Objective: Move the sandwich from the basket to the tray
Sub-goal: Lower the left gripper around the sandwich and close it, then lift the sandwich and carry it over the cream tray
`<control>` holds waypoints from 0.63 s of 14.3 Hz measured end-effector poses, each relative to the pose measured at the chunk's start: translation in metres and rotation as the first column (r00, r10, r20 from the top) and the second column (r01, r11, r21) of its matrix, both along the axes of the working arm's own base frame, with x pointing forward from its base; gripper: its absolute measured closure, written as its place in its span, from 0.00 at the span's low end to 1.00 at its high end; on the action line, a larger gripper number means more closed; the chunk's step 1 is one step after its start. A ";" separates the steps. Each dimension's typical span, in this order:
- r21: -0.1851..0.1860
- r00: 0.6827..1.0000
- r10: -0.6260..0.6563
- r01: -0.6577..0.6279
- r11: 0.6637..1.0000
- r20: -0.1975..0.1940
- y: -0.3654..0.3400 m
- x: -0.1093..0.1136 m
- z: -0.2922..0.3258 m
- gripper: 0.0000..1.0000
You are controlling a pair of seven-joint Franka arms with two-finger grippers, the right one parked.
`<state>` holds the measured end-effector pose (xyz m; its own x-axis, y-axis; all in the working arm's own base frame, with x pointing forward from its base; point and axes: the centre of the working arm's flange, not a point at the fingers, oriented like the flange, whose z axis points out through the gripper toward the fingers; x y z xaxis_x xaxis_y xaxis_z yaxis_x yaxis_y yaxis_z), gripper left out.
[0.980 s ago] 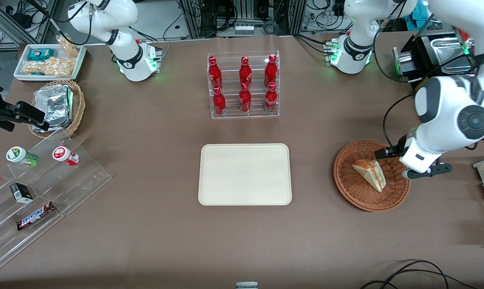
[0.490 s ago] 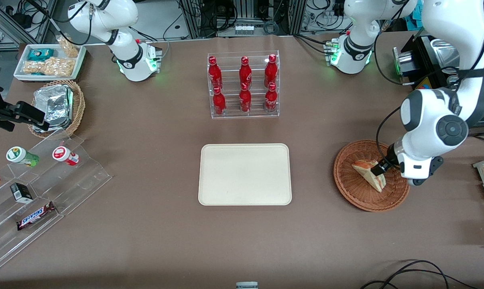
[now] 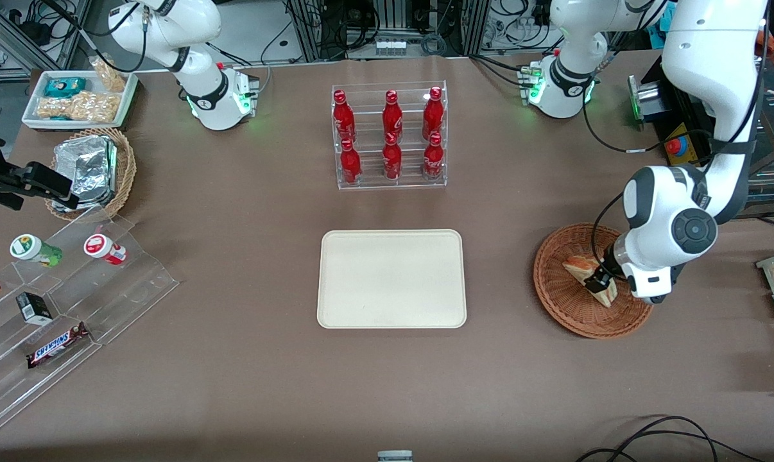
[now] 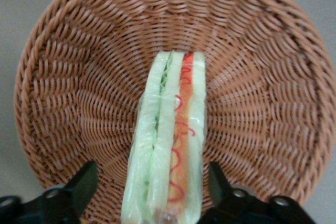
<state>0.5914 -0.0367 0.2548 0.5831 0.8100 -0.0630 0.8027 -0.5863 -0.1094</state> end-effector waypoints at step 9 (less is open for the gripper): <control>0.009 0.999 0.021 -0.021 1.000 -0.042 -0.007 0.008 0.043 0.74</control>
<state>0.5990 -0.0434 0.2974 0.5631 0.8225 -0.0800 0.8093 -0.5684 -0.1479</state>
